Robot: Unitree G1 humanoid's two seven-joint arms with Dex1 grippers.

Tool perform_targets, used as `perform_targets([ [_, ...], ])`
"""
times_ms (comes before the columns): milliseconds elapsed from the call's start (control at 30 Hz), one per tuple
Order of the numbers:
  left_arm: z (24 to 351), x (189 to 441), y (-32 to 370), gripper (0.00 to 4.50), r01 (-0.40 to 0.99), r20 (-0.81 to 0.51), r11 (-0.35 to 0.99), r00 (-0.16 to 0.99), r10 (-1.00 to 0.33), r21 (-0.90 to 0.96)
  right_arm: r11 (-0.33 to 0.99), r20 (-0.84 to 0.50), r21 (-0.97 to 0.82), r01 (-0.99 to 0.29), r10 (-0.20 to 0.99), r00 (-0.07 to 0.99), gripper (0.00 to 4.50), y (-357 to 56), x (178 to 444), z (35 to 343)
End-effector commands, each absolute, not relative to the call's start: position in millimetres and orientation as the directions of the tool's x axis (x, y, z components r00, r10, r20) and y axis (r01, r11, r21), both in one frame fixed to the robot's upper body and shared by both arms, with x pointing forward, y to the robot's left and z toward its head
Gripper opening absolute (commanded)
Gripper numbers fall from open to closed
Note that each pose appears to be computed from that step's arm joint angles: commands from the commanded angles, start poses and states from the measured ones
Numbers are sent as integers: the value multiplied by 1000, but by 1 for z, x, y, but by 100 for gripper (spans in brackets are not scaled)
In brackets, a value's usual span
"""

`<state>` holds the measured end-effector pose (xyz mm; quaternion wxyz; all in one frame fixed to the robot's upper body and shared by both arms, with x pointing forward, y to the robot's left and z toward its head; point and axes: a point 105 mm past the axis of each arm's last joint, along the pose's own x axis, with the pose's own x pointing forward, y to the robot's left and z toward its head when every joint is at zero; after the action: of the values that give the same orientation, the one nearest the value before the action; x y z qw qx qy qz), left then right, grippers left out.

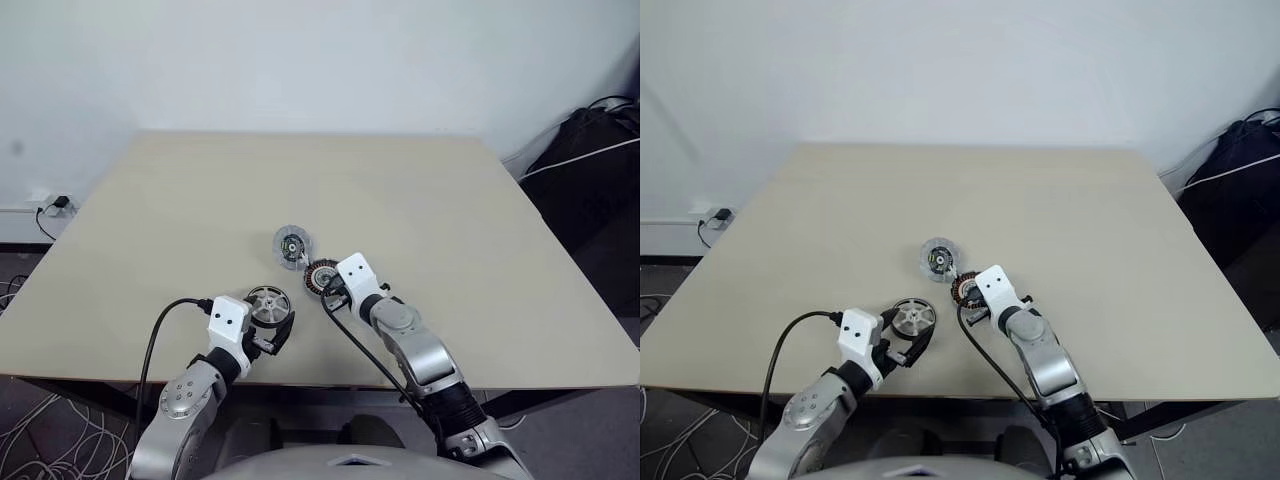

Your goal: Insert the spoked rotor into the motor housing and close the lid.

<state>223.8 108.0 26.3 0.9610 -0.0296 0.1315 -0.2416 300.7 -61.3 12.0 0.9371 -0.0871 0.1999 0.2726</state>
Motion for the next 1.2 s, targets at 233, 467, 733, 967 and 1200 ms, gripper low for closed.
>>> perform_targets([
  [233, 37, 234, 154, 450, 150, -151, 978, 974, -172, -148, 814, -301, -14, -581, 551, 778, 1, -74, 277, 38],
  [467, 7, 215, 155, 450, 21, -261, 895, 953, -153, -446, 833, -315, -8, -553, 523, 792, 1, -84, 272, 35],
  [733, 2, 214, 132, 450, 29, -267, 773, 930, -254, -633, 824, -290, 6, -567, 544, 788, 1, -77, 270, 41],
  [967, 2, 221, 127, 450, 40, -254, 739, 925, -281, -672, 834, -289, 4, -552, 529, 798, 1, -82, 270, 42],
  [1200, 3, 231, 125, 450, 40, -228, 689, 928, -294, -724, 839, -295, 5, -545, 522, 801, 1, -83, 269, 40],
])
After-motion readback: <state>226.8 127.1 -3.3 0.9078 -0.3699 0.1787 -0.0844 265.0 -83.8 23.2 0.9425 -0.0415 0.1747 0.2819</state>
